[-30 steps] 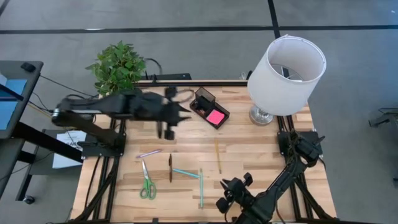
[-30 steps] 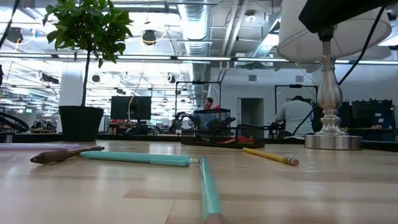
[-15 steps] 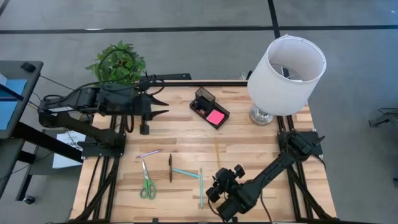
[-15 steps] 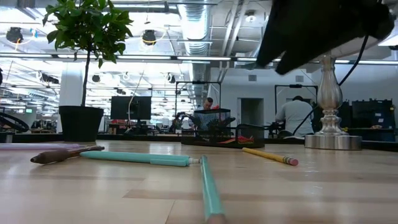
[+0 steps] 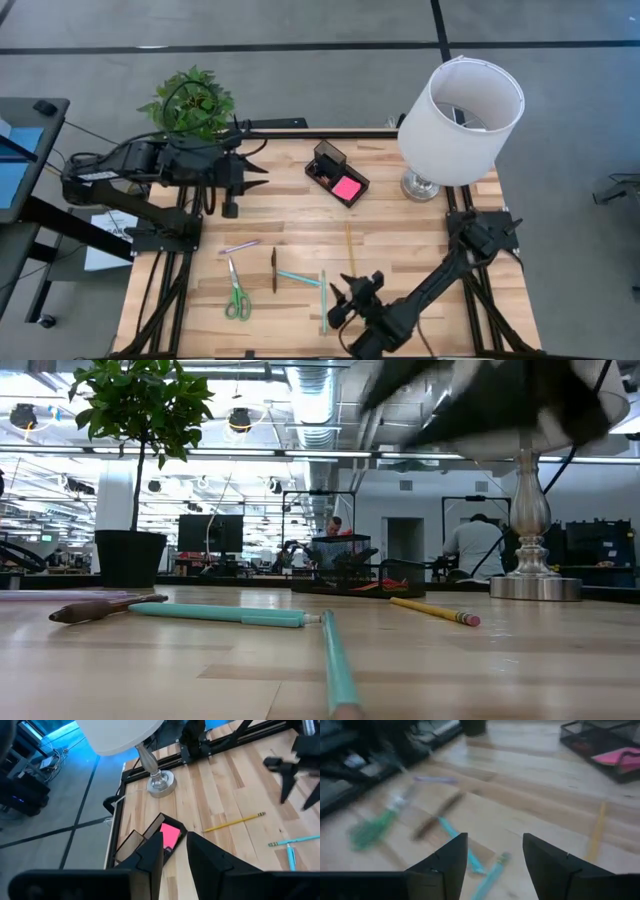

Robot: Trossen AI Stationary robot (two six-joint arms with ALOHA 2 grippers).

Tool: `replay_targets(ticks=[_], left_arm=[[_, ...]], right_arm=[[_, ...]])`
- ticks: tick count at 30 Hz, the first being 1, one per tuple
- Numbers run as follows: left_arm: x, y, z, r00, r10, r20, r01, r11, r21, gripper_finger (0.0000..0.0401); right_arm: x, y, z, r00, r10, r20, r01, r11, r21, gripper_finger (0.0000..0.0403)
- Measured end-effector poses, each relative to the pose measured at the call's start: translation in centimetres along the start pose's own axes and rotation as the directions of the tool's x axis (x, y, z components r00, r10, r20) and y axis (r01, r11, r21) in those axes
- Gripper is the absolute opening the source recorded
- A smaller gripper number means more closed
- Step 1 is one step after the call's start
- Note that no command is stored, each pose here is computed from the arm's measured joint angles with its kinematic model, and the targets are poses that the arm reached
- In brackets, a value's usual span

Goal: Pick and place office supplies into organizer
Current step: Put the yellow pencil into the desk organizer

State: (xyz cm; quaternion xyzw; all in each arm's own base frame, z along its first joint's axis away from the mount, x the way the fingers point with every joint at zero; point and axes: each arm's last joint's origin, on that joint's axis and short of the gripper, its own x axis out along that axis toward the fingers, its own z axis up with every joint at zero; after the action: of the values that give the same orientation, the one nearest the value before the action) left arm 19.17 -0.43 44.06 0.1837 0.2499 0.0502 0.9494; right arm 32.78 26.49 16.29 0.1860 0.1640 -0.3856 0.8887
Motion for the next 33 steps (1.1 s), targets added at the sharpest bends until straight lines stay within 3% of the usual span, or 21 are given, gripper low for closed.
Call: replay_targets(ticks=[7,12,21,26,33], left_arm=[[-1.1,0.1,-0.6,1.000,-0.015,-0.026,0.016,0.999,0.033,0.0080],[-1.9,0.0,-1.4,0.997,-0.030,-0.073,0.034,0.998,0.044,0.0080],[-3.8,0.1,-2.6,0.993,-0.041,-0.110,0.036,0.998,-0.054,0.0080],[-5.1,0.3,-3.2,0.993,-0.041,-0.112,0.034,0.997,-0.064,0.0080],[-6.8,0.6,-3.7,0.997,-0.022,-0.074,0.017,0.997,-0.070,0.0080]], right_arm=[[2.2,-0.5,-2.7,0.998,-0.065,0.003,0.065,0.997,-0.034,0.0180],[2.1,-0.9,-2.1,0.995,-0.080,0.054,0.085,0.992,-0.089,0.0183],[5.9,-2.0,-2.8,0.978,-0.207,0.033,0.210,0.972,-0.108,0.0178],[6.2,-3.2,-4.3,0.957,-0.291,-0.024,0.286,0.952,-0.111,0.0180],[5.4,-3.7,-5.3,0.946,-0.321,-0.052,0.313,0.942,-0.119,0.0180]])
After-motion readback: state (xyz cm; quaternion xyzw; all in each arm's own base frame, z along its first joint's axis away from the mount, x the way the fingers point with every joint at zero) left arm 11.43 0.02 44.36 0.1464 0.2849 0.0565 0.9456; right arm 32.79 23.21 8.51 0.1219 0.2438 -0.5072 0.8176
